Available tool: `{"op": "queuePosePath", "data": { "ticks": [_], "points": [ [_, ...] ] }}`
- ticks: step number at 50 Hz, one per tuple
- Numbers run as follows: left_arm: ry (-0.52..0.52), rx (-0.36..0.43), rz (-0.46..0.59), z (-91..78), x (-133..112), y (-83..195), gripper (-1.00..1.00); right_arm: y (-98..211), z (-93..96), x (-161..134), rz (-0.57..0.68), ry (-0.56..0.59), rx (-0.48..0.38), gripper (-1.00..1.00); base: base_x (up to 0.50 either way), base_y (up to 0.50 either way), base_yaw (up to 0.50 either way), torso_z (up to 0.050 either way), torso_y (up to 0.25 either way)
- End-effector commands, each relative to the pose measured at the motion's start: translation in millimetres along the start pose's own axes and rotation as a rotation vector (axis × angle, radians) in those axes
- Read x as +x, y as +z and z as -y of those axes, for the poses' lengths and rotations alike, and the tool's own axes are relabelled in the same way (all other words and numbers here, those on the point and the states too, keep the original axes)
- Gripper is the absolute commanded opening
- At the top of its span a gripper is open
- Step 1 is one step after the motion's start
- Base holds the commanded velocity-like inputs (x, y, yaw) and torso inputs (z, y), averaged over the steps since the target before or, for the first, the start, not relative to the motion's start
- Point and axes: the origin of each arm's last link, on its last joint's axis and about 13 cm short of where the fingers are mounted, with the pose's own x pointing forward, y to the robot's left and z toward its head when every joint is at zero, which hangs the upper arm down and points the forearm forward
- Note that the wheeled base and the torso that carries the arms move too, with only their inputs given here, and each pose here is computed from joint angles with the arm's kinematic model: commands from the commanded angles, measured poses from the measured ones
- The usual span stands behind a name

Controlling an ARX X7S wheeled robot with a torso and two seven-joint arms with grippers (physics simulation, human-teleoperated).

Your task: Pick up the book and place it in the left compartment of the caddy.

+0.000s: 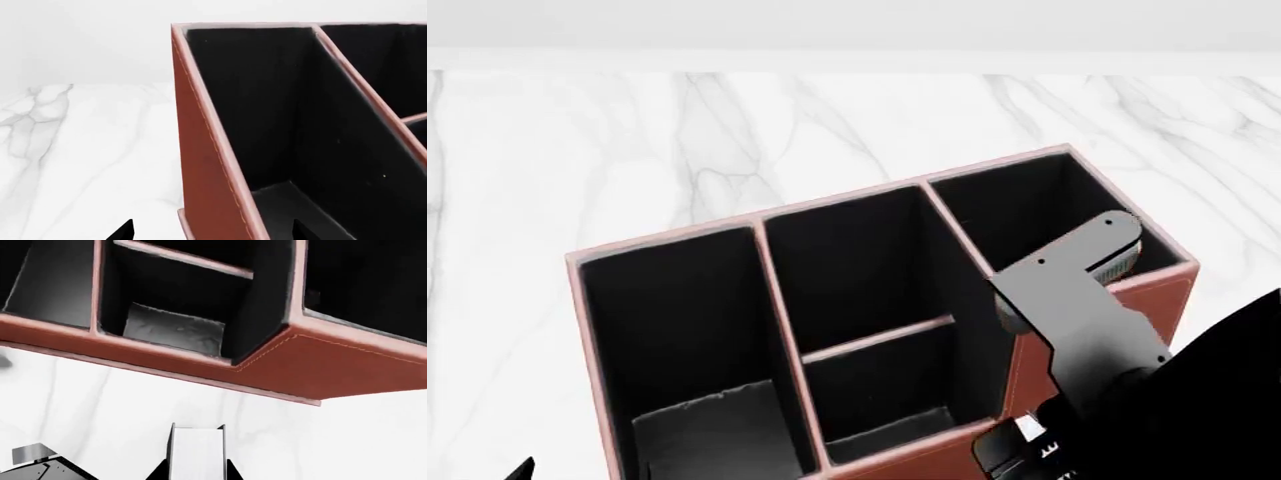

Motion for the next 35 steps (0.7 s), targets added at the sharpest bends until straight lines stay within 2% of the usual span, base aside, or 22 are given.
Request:
{"op": "queuePosePath", "data": {
  "ticks": [1, 17, 35],
  "points": [
    [-0.005, -0.013, 0.008, 0.1, 2, 2, 1.0, 34, -4.6, -43, 0.126, -0.02, -0.048, -1.0, 0.0, 0.0, 0.0, 0.0, 0.0],
    [-0.005, -0.014, 0.009, -0.2, 2, 3, 1.0, 56, -3.8, -57, 0.175, -0.027, -0.033, -1.0, 0.0, 0.0, 0.0, 0.0, 0.0],
    [-0.01, -0.011, 0.005, 0.1, 2, 1, 1.0, 99, -6.3, -44, 0.246, 0.031, -0.05, -1.0, 0.0, 0.0, 0.0, 0.0, 0.001]
  ]
}}
